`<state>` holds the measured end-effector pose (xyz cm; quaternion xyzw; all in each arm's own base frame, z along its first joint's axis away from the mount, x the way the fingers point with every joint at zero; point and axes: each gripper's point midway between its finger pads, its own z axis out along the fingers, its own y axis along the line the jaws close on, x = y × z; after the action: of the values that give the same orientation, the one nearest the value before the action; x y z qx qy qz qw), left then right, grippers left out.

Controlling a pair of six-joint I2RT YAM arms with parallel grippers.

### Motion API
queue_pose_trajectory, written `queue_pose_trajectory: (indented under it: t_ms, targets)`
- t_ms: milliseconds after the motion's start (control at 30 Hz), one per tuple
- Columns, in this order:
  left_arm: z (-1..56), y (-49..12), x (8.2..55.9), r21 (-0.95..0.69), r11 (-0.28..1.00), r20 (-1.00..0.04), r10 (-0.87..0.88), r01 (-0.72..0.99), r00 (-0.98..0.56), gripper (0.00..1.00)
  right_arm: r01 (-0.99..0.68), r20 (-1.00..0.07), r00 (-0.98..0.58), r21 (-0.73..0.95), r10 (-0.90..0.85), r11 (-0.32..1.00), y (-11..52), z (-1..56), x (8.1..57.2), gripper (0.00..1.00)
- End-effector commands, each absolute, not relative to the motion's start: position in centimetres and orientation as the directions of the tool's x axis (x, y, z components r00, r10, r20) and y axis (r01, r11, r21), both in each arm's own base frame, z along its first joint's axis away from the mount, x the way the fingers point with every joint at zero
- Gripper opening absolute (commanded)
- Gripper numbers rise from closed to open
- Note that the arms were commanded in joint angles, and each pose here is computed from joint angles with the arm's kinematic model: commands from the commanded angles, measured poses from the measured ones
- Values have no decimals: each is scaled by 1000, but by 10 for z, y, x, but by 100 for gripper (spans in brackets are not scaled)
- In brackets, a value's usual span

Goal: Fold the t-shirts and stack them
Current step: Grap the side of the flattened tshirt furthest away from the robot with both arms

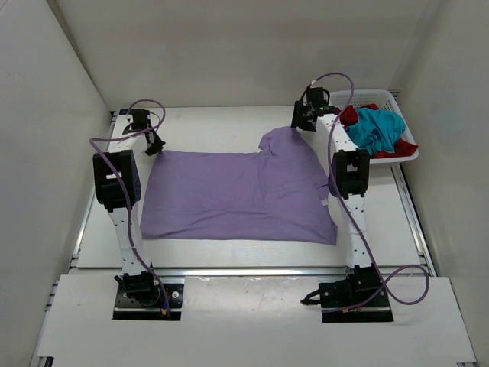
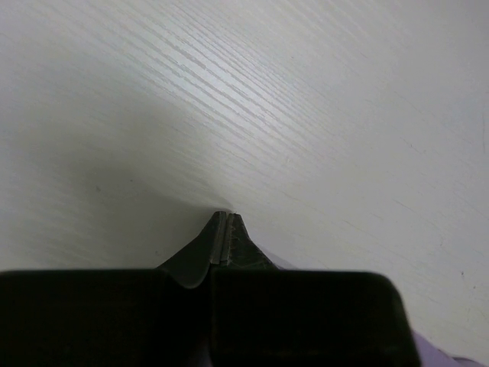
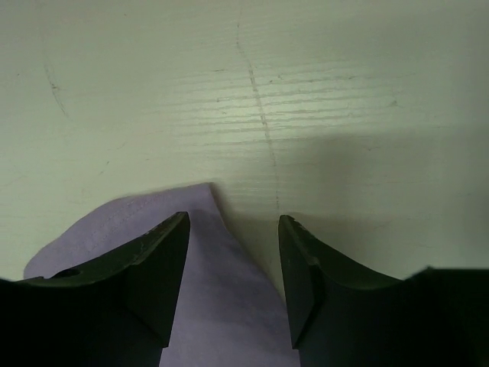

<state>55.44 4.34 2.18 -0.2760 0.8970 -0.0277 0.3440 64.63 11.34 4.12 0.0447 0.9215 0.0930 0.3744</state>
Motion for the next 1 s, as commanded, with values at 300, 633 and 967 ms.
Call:
queue_pose_trajectory:
  t_ms: [300,633,967]
  targets:
    - [52,39,555,-296,845,-629,-524,-446,-575,0,-78,-692,-675,412,257,908,140,60,666,36]
    - [54,38,551,-297,847,-631,-521,-441,-575,0,-207,-784,-572,422,241,883,151,148,673,0]
    - [53,40,545,-325,837,-622,-540,-441,-567,0,-127,-676,-716,374,176,919,142,146,622,1]
